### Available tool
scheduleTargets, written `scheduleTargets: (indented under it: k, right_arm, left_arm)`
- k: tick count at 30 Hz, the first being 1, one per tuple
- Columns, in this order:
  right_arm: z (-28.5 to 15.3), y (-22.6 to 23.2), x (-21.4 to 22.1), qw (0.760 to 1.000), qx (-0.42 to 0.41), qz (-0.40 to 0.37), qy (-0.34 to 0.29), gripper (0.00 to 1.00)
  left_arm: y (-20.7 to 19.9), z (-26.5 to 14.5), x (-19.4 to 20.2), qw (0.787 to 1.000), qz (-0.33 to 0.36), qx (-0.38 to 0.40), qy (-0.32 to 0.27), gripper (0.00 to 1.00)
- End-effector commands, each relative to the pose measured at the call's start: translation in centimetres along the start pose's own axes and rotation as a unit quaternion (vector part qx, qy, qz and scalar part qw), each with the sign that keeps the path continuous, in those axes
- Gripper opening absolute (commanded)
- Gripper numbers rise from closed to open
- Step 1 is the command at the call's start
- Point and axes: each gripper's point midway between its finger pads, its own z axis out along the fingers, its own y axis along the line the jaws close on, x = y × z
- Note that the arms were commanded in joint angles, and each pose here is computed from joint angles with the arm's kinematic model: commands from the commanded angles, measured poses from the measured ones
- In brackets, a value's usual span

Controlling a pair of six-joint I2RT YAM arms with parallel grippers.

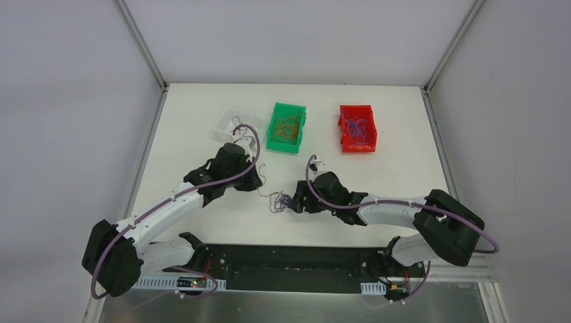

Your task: Untangle the cables

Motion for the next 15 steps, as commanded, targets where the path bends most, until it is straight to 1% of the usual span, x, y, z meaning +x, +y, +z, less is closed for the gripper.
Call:
scheduleTargets:
  k: [1,5,7,9,11,14,15]
  right_arm:
    - [0.8,-1.2,-1.0,0.997,0.036,0.004,-0.061,0.67]
    - [1.2,-1.4,-0.2,0.997,0.04,-0.013,-0.062,0.66]
    - [1.5,-1.4,0.0,0.997,0.045,-0.018,-0.063,0.63]
    - [1.9,-1.4,0.0,0.996,0.049,-0.021,-0.065,0.58]
    - [2.2,-1.3,-0.1,0.996,0.052,-0.025,-0.067,0.52]
    - [2.4,-0.9,-0.3,0.996,0.051,-0.035,-0.07,0.33]
    - [2.2,-0.9,-0.3,0.996,0.051,-0.036,-0.071,0.26]
  left_arm:
    - [-0.6,-0.3,-1.4,1.0,0.008,0.007,-0.019,0.0]
    - [-0.7,-0.2,-1.5,1.0,0.008,0.006,-0.02,0.0]
    - [-0.7,-0.2,-1.5,1.0,0.008,0.006,-0.02,0.0]
    - [-0.7,-0.2,-1.5,1.0,0.007,0.007,-0.019,0.0]
    - [-0.7,-0.2,-1.6,1.0,0.007,0.006,-0.02,0.0]
    - [-0.7,-0.3,-1.7,1.0,0.008,0.006,-0.022,0.0]
    - [-0.7,-0.3,-1.7,1.0,0.009,0.005,-0.023,0.0]
